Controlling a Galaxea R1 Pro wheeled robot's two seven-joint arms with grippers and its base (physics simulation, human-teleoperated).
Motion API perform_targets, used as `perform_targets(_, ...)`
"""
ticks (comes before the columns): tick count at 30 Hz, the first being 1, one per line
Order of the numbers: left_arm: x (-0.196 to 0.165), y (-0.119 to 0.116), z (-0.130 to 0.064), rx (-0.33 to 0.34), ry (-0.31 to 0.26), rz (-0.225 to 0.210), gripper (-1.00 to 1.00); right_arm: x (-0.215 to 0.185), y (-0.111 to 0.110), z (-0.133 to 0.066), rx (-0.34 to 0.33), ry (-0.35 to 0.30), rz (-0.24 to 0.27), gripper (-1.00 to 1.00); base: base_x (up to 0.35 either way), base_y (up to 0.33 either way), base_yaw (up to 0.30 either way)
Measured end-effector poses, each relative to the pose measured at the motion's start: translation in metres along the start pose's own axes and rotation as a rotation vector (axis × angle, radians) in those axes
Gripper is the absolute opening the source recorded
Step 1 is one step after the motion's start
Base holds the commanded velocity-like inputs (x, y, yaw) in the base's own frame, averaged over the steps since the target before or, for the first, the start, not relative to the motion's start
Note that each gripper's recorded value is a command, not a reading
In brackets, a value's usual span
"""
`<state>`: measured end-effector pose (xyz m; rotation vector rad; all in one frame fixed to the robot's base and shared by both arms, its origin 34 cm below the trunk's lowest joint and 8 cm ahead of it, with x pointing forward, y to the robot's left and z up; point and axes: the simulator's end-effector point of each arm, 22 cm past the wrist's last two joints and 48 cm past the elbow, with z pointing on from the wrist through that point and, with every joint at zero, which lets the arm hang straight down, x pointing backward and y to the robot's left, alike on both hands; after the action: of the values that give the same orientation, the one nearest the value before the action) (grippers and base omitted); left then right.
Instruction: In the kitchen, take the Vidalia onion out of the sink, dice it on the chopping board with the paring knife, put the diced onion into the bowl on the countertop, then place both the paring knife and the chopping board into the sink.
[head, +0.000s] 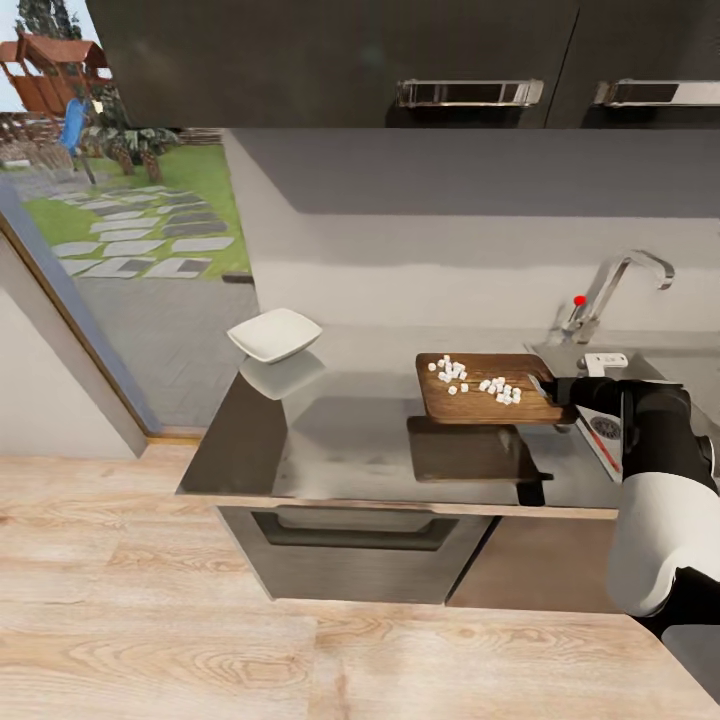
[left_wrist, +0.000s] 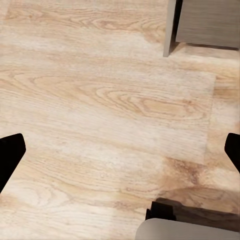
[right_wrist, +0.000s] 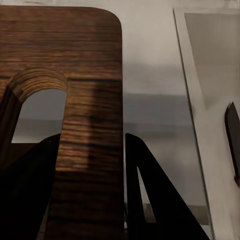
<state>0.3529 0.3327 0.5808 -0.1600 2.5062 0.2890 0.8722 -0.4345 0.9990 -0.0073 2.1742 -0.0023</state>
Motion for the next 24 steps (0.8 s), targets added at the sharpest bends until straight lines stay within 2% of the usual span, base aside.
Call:
perform_targets(4,0.0003,0.0009,0.0000,-0.001,0.001,0.001,1.00,0.0001,0.0000,0.0001,0.001,0.001,-0.002,-1.00,0.000,0.156,0.000)
perform_targets(15,-0.0003,0.0022,0.0003,-0.003,-0.001,0.002,1.00,0.0010,-0.0003,0.0003,0.004,0.006,-0.006,-1.00,0.003,0.286,0.000)
perform_targets(24,0.0003,0.0024,0.0000,-0.003,0.001,0.002,1.00,0.0009,0.0010,0.0004,0.002,0.006,-0.008,-1.00,0.118,0.293,0.000)
